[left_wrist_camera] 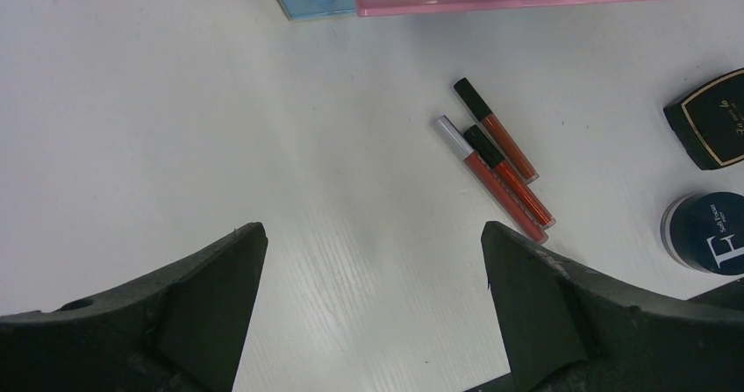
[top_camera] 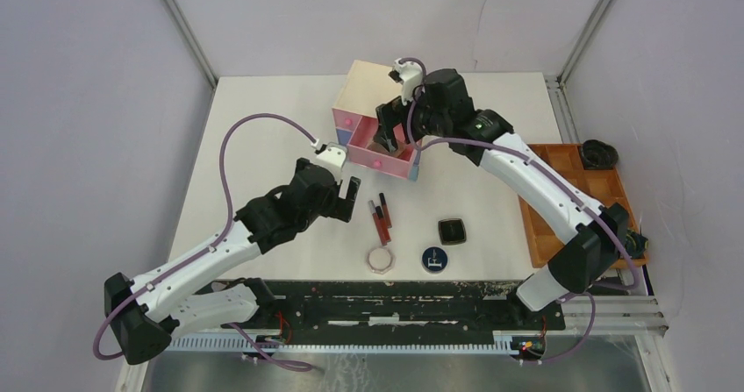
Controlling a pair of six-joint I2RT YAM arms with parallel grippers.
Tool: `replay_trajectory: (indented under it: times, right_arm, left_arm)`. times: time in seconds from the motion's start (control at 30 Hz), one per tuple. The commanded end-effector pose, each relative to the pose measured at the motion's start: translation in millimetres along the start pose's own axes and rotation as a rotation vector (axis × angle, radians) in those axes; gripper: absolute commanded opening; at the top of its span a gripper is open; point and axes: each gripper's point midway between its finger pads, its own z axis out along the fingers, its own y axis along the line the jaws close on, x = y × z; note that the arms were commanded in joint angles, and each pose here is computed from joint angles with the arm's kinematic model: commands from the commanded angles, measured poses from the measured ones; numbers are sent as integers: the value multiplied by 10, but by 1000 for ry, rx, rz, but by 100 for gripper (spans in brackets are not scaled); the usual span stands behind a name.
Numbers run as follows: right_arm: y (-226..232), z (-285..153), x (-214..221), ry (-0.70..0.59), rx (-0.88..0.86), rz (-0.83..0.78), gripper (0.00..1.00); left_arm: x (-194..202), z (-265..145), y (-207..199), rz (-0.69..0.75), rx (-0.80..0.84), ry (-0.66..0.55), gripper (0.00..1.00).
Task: Organize the makeup
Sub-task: Place the makeup in the drawer.
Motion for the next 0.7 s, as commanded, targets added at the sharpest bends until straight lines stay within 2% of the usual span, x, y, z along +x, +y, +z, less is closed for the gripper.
replay_trajectory:
  times: [0.0, 0.17, 0.33, 0.37, 0.47, 0.53, 0.6, 0.67]
  right_arm:
    - [98, -347, -600, -202, -14, -31, 100]
    - [-163, -707, -845, -275, 169, -56, 95]
    - [-634, -865, -911, -285, 428, -71, 79]
    - [-704, -845, -903, -272, 449, -73, 72]
    - [-938, -700, -878, -243, 470, -36, 40]
    - [-1091, -595, -887, -241, 458, 3, 21]
    - [-1272, -514, -917, -256, 457, 41, 9]
    - [-1475, -439, -949, -281, 461, 71, 3]
  left_arm:
    - [-146, -9, 4, -80, -10, -54, 99]
    - [-206, -23, -41, -99, 13, -71, 99]
    - [-266, 18, -114, -99, 48, -103, 90]
    - [-283, 19, -134, -102, 60, -118, 87]
    - [-386, -23, -207, -119, 114, -179, 70]
    - [-459, -56, -273, -127, 159, -217, 50]
    - [-511, -71, -360, -126, 211, -247, 32]
    - [-526, -55, -407, -121, 234, -261, 15]
